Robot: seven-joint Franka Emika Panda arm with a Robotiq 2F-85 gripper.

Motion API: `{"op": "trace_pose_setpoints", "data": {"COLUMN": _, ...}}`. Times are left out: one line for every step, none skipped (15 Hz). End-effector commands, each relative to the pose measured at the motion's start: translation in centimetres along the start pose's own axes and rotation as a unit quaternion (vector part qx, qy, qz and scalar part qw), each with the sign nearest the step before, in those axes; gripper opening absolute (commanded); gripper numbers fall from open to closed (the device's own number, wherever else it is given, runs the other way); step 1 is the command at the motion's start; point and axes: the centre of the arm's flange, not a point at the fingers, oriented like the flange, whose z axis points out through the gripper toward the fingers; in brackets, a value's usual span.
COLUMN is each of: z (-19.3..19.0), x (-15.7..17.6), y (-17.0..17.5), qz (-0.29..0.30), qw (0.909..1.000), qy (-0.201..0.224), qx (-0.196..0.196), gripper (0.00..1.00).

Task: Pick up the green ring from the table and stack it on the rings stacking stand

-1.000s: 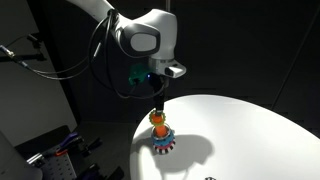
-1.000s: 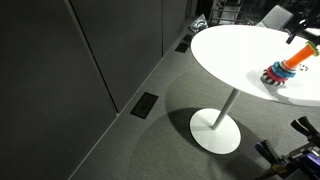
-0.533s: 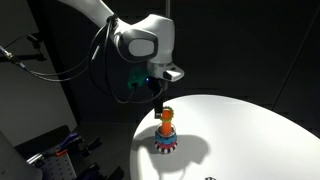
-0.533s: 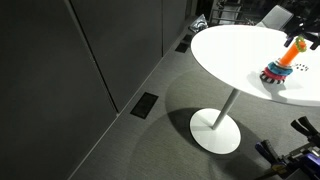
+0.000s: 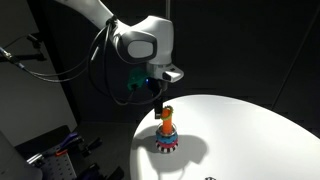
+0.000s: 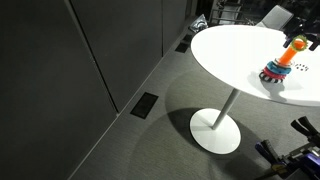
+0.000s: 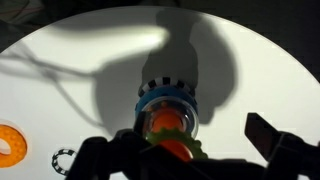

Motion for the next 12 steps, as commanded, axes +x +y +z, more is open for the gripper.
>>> {"op": "trace_pose_setpoints", "data": {"z": 0.0, "x": -0.3, "y": -0.2, "qz": -0.005, "qw": 0.9999, "qy": 0.007, "qx": 0.014, "gripper": 1.00}}
{"op": "trace_pose_setpoints", "data": {"z": -0.8, "x": -0.2, "y": 0.1, "qz": -0.006, "qw": 0.9998, "qy": 0.007, "qx": 0.017, "gripper": 1.00}}
{"op": "trace_pose_setpoints", "data": {"z": -0.8, "x": -0.1, "y": 0.1, "qz": -0.007, "qw": 0.9998, "qy": 0.007, "qx": 0.020, "gripper": 1.00}}
{"op": "trace_pose_setpoints", "data": {"z": -0.9, "x": -0.1, "y": 0.2, "qz": -0.009, "qw": 0.9997, "qy": 0.007, "qx": 0.023, "gripper": 1.00}}
{"op": "trace_pose_setpoints", "data": {"z": -0.9, "x": -0.1, "y": 0.2, "qz": -0.012, "qw": 0.9995, "qy": 0.007, "qx": 0.027, "gripper": 1.00}}
{"op": "trace_pose_setpoints", "data": {"z": -1.0, "x": -0.1, "y": 0.2, "qz": -0.015, "qw": 0.9994, "qy": 0.008, "qx": 0.031, "gripper": 1.00}}
{"op": "trace_pose_setpoints", "data": {"z": -1.1, "x": -0.1, "y": 0.3, "qz": -0.019, "qw": 0.9992, "qy": 0.010, "qx": 0.035, "gripper": 1.00}}
{"op": "trace_pose_setpoints", "data": {"z": -1.3, "x": -0.1, "y": 0.3, "qz": -0.021, "qw": 0.9990, "qy": 0.012, "qx": 0.037, "gripper": 1.00}}
{"op": "trace_pose_setpoints", "data": {"z": -1.4, "x": 0.0, "y": 0.4, "qz": -0.022, "qw": 0.9989, "qy": 0.016, "qx": 0.039, "gripper": 1.00}}
{"op": "trace_pose_setpoints", "data": {"z": -1.5, "x": 0.1, "y": 0.4, "qz": -0.024, "qw": 0.9987, "qy": 0.020, "qx": 0.040, "gripper": 1.00}}
{"op": "trace_pose_setpoints", "data": {"z": -1.6, "x": 0.1, "y": 0.4, "qz": -0.025, "qw": 0.9986, "qy": 0.023, "qx": 0.041, "gripper": 1.00}}
{"op": "trace_pose_setpoints", "data": {"z": -1.9, "x": 0.2, "y": 0.4, "qz": -0.024, "qw": 0.9984, "qy": 0.028, "qx": 0.042, "gripper": 1.00}}
